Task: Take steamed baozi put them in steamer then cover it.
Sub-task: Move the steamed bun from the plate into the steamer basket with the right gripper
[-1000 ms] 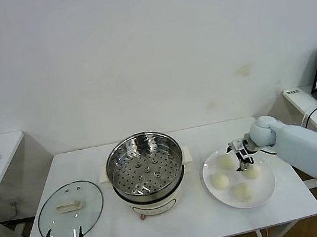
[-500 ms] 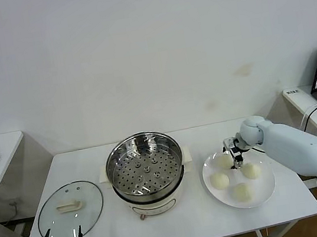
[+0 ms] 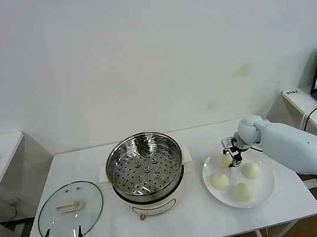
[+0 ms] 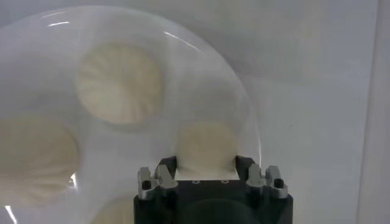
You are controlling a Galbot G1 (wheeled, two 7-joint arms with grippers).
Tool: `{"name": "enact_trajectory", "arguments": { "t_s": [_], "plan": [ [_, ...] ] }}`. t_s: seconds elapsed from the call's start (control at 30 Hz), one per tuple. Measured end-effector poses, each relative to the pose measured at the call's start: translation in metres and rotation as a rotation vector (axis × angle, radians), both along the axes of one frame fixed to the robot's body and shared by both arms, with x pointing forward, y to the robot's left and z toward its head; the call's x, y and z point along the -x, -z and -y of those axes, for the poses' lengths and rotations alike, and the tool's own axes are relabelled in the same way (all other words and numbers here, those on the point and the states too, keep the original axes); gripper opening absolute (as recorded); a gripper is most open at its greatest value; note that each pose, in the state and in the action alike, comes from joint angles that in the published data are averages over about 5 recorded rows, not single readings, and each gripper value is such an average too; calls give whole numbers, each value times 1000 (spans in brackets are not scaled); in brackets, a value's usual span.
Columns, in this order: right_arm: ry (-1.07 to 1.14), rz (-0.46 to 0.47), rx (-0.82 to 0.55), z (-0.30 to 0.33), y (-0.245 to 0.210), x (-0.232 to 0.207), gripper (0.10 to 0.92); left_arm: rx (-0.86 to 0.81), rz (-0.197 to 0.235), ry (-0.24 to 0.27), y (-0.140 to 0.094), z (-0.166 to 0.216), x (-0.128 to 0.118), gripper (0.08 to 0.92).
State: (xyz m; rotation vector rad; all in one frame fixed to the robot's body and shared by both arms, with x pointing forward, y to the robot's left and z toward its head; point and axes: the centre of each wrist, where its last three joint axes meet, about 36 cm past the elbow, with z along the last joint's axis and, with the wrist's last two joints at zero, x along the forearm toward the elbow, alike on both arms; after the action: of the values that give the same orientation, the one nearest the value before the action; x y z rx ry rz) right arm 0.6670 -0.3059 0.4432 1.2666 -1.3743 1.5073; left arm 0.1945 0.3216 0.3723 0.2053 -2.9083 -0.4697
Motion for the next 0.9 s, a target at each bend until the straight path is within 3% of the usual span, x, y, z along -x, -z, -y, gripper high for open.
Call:
{"name": "enact_trajectory", "arguments": {
  "t_s": [0.3, 0.9],
  "plan": [
    [-15, 16, -29, 2, -37, 1, 619, 4, -2, 11, 1, 3, -1, 823],
    [-133, 163, -162, -41, -197, -7, 628, 8, 6, 26, -3, -2, -5, 823]
  ]
}}
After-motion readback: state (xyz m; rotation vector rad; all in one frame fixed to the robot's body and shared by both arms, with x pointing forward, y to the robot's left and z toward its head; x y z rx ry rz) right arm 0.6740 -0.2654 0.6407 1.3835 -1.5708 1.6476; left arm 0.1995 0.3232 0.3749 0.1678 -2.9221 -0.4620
